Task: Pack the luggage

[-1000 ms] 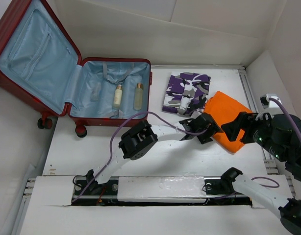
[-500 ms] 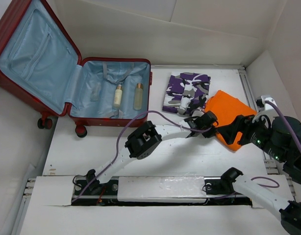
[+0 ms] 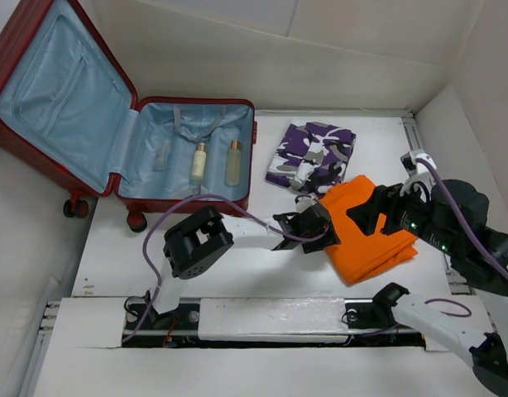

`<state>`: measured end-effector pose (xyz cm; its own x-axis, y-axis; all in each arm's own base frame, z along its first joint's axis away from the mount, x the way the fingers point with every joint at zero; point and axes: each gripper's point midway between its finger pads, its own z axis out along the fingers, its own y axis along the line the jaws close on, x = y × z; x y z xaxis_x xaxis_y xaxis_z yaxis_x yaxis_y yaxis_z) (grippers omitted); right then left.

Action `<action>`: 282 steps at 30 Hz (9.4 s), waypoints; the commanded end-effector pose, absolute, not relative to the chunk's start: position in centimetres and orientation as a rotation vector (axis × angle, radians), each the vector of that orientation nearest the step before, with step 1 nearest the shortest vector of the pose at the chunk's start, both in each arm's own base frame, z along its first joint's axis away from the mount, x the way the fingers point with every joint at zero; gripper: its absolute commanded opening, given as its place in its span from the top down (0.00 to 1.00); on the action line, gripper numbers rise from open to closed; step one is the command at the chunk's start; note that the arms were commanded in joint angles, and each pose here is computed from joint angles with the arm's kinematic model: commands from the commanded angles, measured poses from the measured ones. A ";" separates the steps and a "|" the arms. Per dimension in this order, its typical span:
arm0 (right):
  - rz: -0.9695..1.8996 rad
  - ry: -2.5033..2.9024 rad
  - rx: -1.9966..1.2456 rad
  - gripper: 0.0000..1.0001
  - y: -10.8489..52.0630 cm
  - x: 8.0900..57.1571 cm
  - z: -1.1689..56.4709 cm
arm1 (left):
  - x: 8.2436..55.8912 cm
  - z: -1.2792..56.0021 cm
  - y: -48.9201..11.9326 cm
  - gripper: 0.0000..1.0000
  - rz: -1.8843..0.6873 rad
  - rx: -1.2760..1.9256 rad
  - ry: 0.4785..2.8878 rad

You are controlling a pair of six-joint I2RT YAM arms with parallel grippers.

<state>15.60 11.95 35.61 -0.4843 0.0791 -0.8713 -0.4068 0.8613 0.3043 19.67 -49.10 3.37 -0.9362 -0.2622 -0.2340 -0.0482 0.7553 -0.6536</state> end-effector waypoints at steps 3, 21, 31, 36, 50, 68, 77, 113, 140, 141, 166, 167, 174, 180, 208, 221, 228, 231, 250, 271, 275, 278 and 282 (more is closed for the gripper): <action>0.619 1.924 -0.249 0.23 12.9 16.8 37.4 | 17.7 1.9 -46.0 0.35 -0.849 -0.103 2.695; 0.566 1.926 -0.225 0.23 11.8 16.8 38.0 | 21.5 -2.4 -50.1 0.76 -0.805 -0.331 2.688; 0.590 1.884 -0.243 0.23 11.7 16.0 39.5 | 24.7 5.7 -49.4 1.00 -0.802 -0.073 2.525; 0.534 1.845 -0.226 0.23 10.7 16.4 40.8 | 24.1 15.8 -49.2 1.00 -0.941 0.137 2.372; 0.481 1.812 -0.223 0.23 11.2 18.6 42.5 | 41.0 29.7 -26.8 1.00 -0.680 0.158 2.159; 0.420 1.874 -0.211 0.23 10.9 19.5 40.9 | 50.3 22.1 7.2 1.00 -0.233 -0.602 2.169; 0.361 1.914 -0.220 0.23 10.9 20.4 39.4 | 46.3 27.6 9.0 0.11 -0.234 -0.791 1.961; 0.468 2.022 -0.248 0.17 8.9 14.0 33.4 | 34.6 9.9 -43.3 0.40 -0.933 -0.686 2.318; 0.509 1.970 -0.338 0.18 8.4 11.7 34.9 | 43.6 -0.3 -38.2 0.57 -0.434 -1.281 2.303; 0.506 1.979 -0.340 0.18 8.5 11.8 34.8 | 43.8 -0.2 -38.4 0.65 -0.431 -1.262 2.310; 0.556 1.923 -0.366 0.20 10.5 13.5 36.4 | 47.0 32.4 -27.2 1.00 -0.605 -0.192 2.037; 0.547 1.925 -0.360 0.20 10.6 13.9 36.4 | 47.3 32.9 -25.1 1.00 -0.587 -0.210 2.024; 0.523 1.915 -0.337 0.20 10.5 14.8 37.3 | 49.1 28.9 -7.0 1.00 -0.434 -0.416 2.072; 0.533 1.919 -0.302 0.21 10.7 15.1 37.8 | 49.9 24.1 2.7 1.00 -0.322 -0.564 2.140; 0.803 1.945 -0.568 0.90 16.2 13.5 31.1 | 26.1 39.3 12.8 0.29 0.187 -1.185 1.470; 0.976 1.882 -0.789 0.21 18.2 10.5 30.0 | 27.0 42.6 18.8 0.13 0.635 -1.281 1.571; 0.961 1.873 -0.782 0.20 17.7 10.0 30.4 | 23.6 40.5 23.3 0.09 0.579 -1.464 1.535; 0.945 1.894 -0.786 0.20 17.7 10.3 29.9 | 25.9 42.2 22.4 0.10 0.596 -1.391 1.544; 0.850 1.983 -0.739 0.21 17.0 11.6 27.7 | 30.1 41.5 23.0 1.00 0.556 -1.364 1.574; 0.870 2.024 -0.698 0.26 18.9 13.8 26.4 | 15.3 29.6 -31.8 0.30 -1.022 0.411 2.269; 0.837 2.013 -0.660 0.36 18.6 14.5 27.3 | 14.9 34.6 -34.5 0.08 -1.159 0.446 2.158; 0.811 1.992 -0.637 0.46 18.3 14.9 28.3 | 19.8 39.4 -32.4 0.00 -1.128 0.255 1.988; 0.779 2.000 -0.603 0.80 17.5 14.9 28.8 | 26.0 43.1 -27.7 0.00 -1.173 0.003 1.768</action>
<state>14.24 17.82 25.83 -0.5553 -0.1726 -0.8135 -0.6714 0.6704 0.3160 22.45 -31.06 36.95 -0.6650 -0.2407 -0.7070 0.4561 0.6188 -0.6396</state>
